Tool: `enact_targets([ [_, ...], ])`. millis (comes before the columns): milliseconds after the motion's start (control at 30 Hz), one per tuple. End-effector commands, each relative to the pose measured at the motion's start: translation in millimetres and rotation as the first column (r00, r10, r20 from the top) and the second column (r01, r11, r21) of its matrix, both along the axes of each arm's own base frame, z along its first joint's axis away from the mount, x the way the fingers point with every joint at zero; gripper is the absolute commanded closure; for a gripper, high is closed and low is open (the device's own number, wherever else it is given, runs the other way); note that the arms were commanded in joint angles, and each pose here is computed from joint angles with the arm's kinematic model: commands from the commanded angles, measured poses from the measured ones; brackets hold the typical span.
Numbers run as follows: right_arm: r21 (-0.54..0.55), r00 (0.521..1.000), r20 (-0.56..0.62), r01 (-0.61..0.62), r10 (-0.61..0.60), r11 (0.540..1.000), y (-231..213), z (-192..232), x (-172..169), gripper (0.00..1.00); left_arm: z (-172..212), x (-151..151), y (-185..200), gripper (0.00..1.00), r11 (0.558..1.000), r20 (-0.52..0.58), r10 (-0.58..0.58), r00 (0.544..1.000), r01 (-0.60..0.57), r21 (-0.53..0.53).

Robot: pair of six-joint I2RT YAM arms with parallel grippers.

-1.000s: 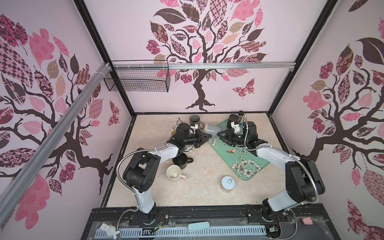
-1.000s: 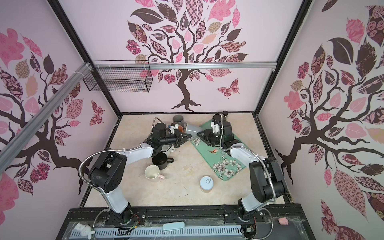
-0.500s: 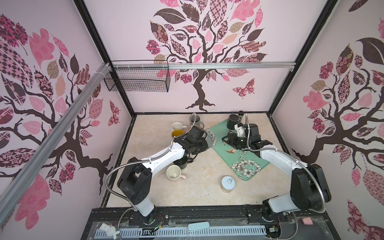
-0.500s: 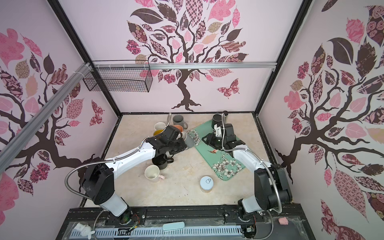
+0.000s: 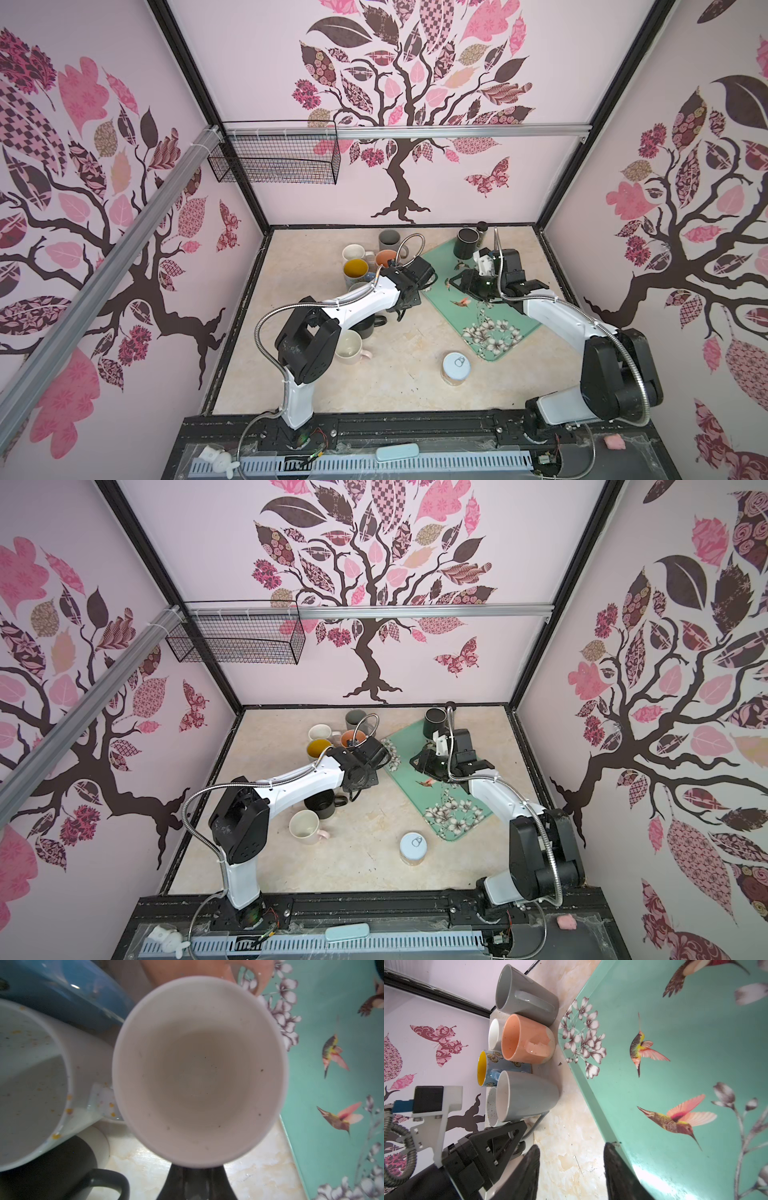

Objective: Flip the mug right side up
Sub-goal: 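Lower the upright grey mug with the left gripper beside the peach mug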

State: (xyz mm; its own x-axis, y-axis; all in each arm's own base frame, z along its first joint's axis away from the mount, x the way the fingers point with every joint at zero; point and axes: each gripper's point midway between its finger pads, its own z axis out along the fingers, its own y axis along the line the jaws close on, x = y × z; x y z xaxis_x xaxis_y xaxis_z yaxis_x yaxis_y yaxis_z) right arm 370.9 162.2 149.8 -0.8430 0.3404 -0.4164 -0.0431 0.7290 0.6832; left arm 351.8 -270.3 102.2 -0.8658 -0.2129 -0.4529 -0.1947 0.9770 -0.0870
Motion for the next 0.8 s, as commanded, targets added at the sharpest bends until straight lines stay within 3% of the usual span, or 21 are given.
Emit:
enact_targets([
  [0, -0.014, 0.998, 0.059, -0.015, 0.016, 1.000, -3.6, 19.2, -7.9, 0.48, 39.4, 28.5, -2.0, 1.00, 0.998, 0.137, 0.056, 0.989, -0.058, 0.014],
  [367, -0.036, 0.996, 0.086, -0.015, 0.018, 0.999, -9.4, 23.9, -19.5, 0.48, 21.4, 40.9, 3.8, 1.00, 0.979, 0.111, 0.149, 0.983, -0.163, 0.123],
  [600, -0.025, 0.995, 0.094, -0.026, 0.029, 0.999, -8.3, 25.3, -25.5, 0.48, 4.6, 36.2, 9.8, 1.00, 0.968, 0.091, 0.212, 0.973, -0.222, 0.118],
  [667, -0.028, 0.995, 0.097, -0.026, 0.028, 0.999, -9.0, 25.0, -27.2, 0.49, 1.4, 36.5, 7.0, 0.85, 0.970, 0.085, 0.214, 0.973, -0.222, 0.098],
  [767, -0.024, 0.994, 0.100, -0.032, 0.034, 0.999, -8.2, 25.3, -29.0, 0.54, 3.6, 37.8, 2.3, 0.70, 0.974, 0.089, 0.211, 0.973, -0.217, 0.067],
])
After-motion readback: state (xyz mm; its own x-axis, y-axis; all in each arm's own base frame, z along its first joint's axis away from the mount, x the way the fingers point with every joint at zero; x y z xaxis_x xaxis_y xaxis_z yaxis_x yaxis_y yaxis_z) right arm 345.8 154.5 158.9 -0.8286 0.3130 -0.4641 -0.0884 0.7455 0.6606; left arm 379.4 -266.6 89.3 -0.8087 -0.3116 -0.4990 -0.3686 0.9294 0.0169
